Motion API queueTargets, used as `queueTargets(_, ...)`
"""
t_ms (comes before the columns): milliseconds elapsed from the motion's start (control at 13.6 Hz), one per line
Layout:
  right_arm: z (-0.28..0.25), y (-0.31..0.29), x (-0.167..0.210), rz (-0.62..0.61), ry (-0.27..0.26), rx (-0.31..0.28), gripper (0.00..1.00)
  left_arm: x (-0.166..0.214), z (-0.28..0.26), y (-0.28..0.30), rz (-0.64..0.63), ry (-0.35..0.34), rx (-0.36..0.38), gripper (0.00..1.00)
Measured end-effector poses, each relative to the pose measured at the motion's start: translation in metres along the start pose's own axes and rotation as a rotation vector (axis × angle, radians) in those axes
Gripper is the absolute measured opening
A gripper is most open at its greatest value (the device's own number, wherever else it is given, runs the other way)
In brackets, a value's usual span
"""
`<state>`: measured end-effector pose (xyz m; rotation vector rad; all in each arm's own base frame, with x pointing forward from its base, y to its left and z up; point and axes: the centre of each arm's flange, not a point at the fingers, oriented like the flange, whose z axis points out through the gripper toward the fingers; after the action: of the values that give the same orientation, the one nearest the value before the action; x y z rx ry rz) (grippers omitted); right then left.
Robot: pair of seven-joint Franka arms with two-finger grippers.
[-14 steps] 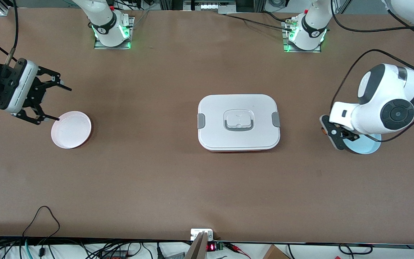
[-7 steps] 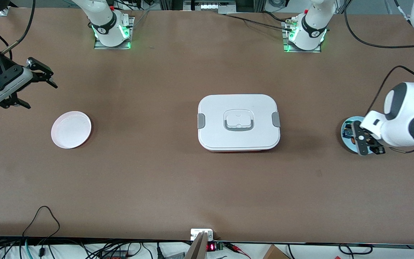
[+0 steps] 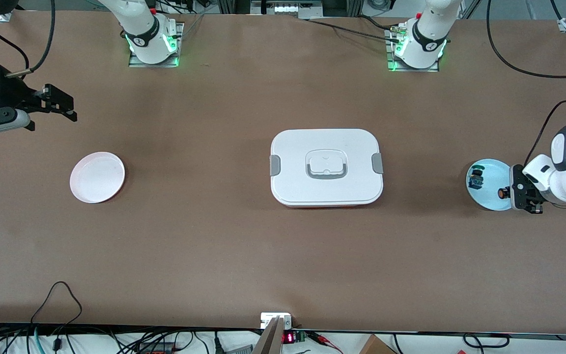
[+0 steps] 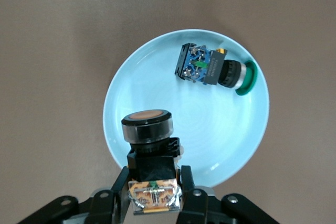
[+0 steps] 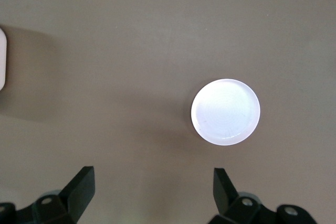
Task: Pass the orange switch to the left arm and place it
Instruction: 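Lower the switch onto the blue plate and open the left gripper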
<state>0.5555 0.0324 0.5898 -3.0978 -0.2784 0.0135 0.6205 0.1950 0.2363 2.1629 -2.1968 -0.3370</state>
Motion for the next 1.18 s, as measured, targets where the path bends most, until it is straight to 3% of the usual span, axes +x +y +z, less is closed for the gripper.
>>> queueTargets(295,0.029,-0.004,0.004,0.040,0.015,-0.003,1.00,-0.011,0.046,0.009,0.041,0.024,0.017,0.41)
queueTargets(589,0.023,-0.010,0.002,0.041,0.026,-0.013,1.00,-0.010,0.051,0.010,0.083,0.032,0.017,0.46)
queueTargets(957,0.019,-0.008,0.003,0.042,0.042,-0.041,1.00,-0.007,0.021,0.009,0.109,0.036,-0.018,0.93)
queueTargets(1031,0.019,-0.007,0.003,0.043,0.043,-0.042,1.00,-0.006,0.004,0.009,0.094,0.046,-0.039,0.99)
queueTargets(1178,0.015,-0.007,0.004,0.044,0.051,-0.045,1.00,-0.006,-0.041,0.010,0.031,0.061,-0.088,1.00)
